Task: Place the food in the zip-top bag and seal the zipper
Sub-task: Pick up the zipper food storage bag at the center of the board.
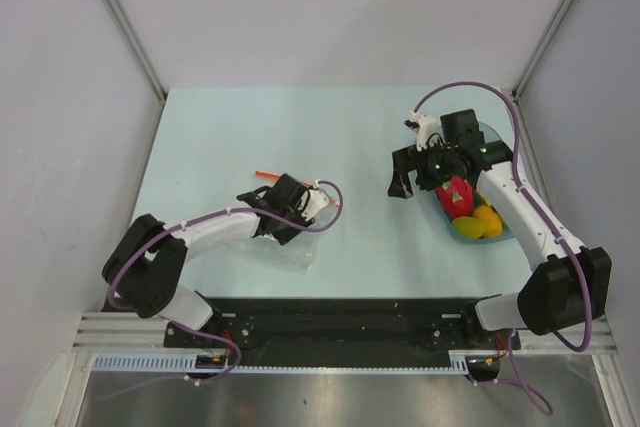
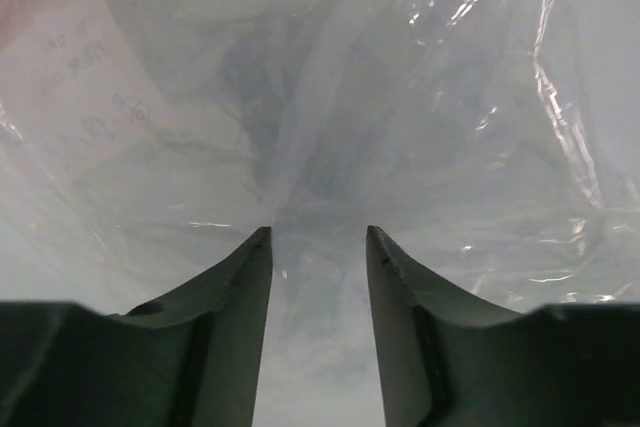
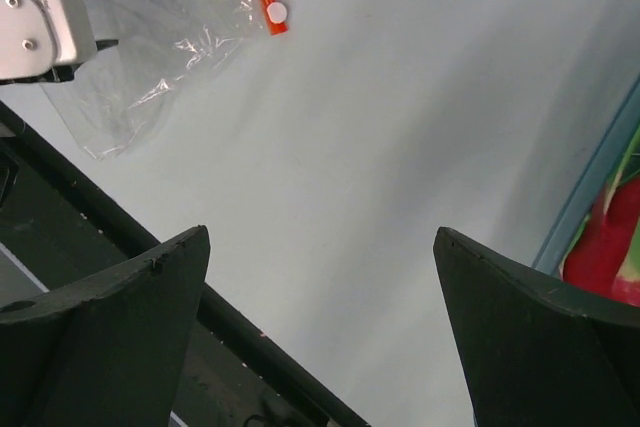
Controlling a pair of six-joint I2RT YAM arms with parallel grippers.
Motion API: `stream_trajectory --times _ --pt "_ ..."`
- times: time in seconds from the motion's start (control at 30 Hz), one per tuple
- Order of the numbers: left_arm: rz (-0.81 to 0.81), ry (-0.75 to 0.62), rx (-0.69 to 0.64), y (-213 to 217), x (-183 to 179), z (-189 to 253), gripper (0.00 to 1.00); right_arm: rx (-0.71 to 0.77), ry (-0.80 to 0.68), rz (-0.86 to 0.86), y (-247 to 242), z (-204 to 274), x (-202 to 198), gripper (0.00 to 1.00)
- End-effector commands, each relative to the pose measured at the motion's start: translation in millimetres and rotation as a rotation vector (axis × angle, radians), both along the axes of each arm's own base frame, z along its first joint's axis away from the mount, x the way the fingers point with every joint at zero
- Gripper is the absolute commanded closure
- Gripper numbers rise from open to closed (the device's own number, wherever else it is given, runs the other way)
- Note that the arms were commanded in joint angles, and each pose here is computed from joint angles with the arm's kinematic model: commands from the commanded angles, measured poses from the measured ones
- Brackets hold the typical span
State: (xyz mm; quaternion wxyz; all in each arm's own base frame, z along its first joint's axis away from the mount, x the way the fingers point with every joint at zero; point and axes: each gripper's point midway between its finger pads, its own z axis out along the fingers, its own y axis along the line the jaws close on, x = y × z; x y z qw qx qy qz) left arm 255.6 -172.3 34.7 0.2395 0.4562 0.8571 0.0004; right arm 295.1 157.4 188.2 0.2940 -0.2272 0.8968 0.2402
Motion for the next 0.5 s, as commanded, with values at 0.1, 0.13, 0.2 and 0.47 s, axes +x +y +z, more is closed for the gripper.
stream_trajectory --times 0.1,0.13,0.2,0.47 --pt "-0.131 -0.079 -0.025 -10.0 7.7 11.3 1.0 0.041 0.042 0.063 10.6 3.0 -3.9 0.0" --pt "-0.142 -0.114 -0.05 -11.4 8.4 25.6 1.0 0.042 0.036 0.067 10.6 5.0 -2.9 0.0" --pt "-0.18 -0.139 -0.089 -14.4 3.7 39.9 1.0 0.049 0.028 0.067 10.5 8.5 0.3 0.0" --pt "-0.454 -0.35 -0.219 -20.0 -26.2 111.9 1.0 0.224 0.079 0.118 38.8 27.4 9.5 0.0"
